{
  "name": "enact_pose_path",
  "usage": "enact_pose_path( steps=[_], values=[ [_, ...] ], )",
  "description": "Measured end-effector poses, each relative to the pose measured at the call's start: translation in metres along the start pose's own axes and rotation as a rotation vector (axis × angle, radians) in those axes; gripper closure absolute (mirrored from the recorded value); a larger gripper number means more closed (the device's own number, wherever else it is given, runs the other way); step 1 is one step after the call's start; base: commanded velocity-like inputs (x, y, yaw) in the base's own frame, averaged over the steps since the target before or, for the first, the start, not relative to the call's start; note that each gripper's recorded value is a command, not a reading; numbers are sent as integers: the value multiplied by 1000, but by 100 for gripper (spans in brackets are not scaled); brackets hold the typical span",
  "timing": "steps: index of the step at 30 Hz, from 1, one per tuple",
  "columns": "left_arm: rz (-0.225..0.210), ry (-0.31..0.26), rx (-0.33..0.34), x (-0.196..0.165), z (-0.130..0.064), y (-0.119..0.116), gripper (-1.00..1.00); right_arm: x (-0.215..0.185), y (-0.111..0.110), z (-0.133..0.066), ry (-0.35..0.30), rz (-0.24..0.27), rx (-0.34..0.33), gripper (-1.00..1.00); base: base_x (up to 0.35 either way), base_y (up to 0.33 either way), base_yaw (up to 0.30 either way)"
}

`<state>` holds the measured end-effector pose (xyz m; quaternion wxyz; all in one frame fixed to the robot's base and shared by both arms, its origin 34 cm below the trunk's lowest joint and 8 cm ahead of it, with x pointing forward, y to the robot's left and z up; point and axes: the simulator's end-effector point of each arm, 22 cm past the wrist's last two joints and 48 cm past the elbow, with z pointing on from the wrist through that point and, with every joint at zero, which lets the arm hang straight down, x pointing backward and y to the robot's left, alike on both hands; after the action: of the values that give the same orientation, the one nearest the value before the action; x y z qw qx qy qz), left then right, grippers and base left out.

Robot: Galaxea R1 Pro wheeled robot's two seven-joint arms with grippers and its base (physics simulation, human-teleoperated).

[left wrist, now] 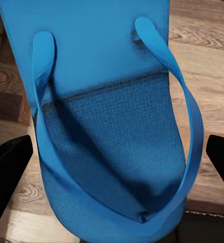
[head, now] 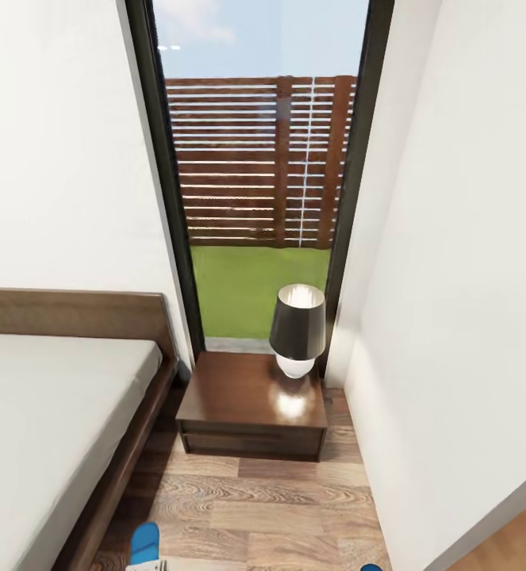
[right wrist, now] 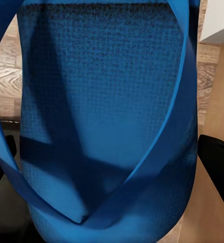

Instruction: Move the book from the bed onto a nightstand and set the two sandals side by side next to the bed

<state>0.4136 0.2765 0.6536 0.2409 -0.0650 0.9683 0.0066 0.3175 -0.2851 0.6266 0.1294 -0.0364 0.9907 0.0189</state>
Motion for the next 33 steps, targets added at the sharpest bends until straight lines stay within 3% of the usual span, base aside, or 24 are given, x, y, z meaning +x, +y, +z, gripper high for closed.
enact_pose_path(
  steps=[13,33],
  values=[
    [5,-25,1,-5,0,0,100,0,1,0,0,-2,-2,100,251,0,0],
    [8,-27,3,-5,0,-1,100,-1,3,0,-1,0,-4,100,104,0,11]
  ],
)
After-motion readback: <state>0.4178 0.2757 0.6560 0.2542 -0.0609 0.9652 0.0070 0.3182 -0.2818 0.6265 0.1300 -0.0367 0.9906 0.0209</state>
